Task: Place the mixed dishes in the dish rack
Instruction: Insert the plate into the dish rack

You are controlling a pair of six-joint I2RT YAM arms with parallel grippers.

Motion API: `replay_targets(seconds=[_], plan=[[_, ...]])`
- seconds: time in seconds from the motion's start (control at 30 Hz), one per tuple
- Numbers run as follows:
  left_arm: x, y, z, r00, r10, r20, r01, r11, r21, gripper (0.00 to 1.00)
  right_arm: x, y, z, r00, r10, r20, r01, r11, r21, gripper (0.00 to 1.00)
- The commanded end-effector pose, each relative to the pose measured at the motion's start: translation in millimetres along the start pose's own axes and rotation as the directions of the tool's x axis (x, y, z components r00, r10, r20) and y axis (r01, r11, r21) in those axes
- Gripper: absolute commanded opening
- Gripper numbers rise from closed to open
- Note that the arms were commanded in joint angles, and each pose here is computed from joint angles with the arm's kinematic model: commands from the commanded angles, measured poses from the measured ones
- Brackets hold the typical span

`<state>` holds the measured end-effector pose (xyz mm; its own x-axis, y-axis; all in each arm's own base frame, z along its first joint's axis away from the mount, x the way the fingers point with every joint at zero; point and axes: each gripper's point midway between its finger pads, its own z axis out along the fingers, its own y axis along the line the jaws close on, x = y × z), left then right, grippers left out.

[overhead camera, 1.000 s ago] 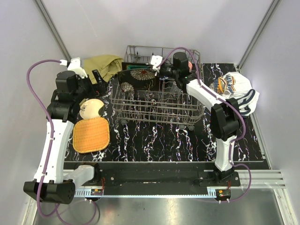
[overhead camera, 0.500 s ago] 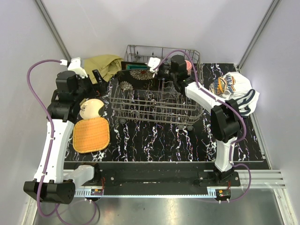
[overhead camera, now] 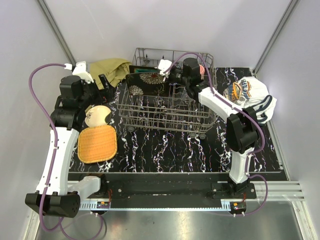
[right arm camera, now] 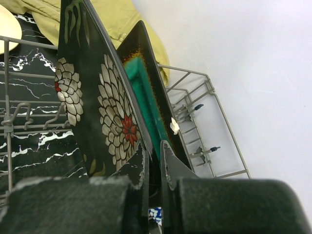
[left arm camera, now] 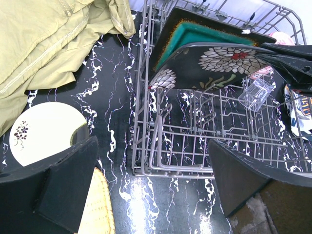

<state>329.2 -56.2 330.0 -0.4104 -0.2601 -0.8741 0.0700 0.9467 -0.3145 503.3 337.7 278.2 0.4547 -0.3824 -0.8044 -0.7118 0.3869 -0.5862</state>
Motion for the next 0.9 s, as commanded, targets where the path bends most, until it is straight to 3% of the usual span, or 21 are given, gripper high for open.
replay_targets(seconds=[0.0,0.6,0.87], plan=[[-13,-7,-1,0.999,-0.003,0.05,0.001,0.999,0.038,0.99,-129,-132,-66,0.971,-0.202,0.129,0.126,0.889,0.441,0.0],[-11,-8,-1,0.999,-0.006,0.046,0.004,0.999,0.044,0.99,-153,-140,-84,0.966,-0.211,0.152,0.117,0.875,0.47,0.0],[-11,-7,0,0.999,-0.006,0.047,0.004,0.999,0.043,0.99,-166,-118,-84,0.958,-0.177,0.227,0.081,0.923,0.377,0.0]])
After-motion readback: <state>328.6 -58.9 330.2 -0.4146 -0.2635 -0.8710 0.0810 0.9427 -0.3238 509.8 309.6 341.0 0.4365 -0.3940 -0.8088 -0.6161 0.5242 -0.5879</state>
